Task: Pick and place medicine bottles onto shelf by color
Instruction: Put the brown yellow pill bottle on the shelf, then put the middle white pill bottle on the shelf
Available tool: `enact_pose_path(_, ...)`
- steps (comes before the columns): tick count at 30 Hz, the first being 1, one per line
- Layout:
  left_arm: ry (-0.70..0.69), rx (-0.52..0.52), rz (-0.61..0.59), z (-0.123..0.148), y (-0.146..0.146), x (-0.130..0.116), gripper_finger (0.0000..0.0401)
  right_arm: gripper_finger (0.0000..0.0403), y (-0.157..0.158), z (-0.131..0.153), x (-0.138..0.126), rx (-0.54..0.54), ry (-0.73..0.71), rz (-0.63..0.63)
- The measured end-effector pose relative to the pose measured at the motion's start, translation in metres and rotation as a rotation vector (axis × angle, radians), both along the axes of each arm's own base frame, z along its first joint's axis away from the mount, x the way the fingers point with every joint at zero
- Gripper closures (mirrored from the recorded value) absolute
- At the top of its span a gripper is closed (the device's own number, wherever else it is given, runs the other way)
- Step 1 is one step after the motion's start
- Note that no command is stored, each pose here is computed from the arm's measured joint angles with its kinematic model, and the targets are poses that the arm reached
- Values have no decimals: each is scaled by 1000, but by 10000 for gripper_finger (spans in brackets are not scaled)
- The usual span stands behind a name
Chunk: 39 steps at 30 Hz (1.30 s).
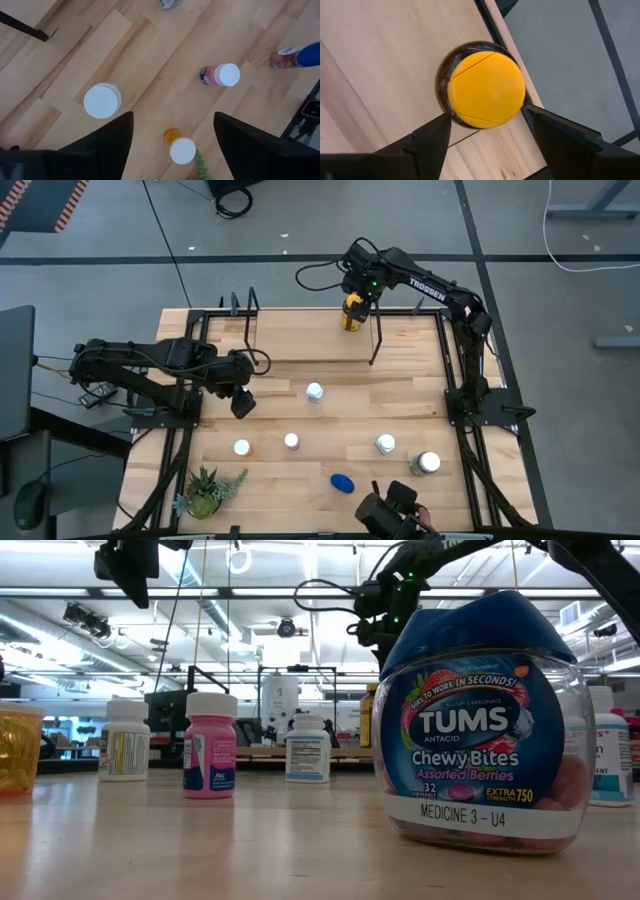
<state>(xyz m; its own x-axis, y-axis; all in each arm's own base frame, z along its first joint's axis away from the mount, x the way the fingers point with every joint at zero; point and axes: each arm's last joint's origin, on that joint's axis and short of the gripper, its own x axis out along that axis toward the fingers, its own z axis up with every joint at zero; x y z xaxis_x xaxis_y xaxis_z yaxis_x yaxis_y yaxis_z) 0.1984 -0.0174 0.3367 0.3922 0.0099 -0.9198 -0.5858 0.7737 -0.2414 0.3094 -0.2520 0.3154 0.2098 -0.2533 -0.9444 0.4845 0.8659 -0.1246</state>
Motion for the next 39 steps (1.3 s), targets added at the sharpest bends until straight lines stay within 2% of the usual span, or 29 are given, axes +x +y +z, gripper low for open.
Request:
enact_pose_path(8, -10, 10, -22, 0, 0, 1, 119, 114, 11, 15, -7, 43, -52, -105)
enact_pose_path(11, -41, 27, -40, 2, 0, 4, 119, 114, 24, 26, -11, 76, -80, -138)
enact_pose_path(15, -140, 108, -79, 6, 1, 12, 119, 114, 52, 48, -13, 105, -153, -154)
enact_pose_path(18, -225, 169, -97, 11, 2, 19, 119, 114, 80, 63, -8, 134, -223, -97)
enact_pose_path(23, -306, 219, -134, 17, 4, 25, 119, 114, 140, 75, 12, 122, -260, 112)
enact_pose_path(26, -329, 235, -158, 22, 5, 19, 119, 114, 175, 72, 27, 71, -255, 223)
enact_pose_path(29, -355, 239, -163, 28, 5, 9, 119, 114, 203, 62, 41, 22, -267, 272)
enact_pose_path(32, -400, 236, -151, 37, 7, -5, 119, 114, 223, 49, 52, 8, -316, 252)
enact_pose_path(39, -496, 237, -105, 53, 9, -33, 119, 114, 244, 4, 66, 119, -374, 163)
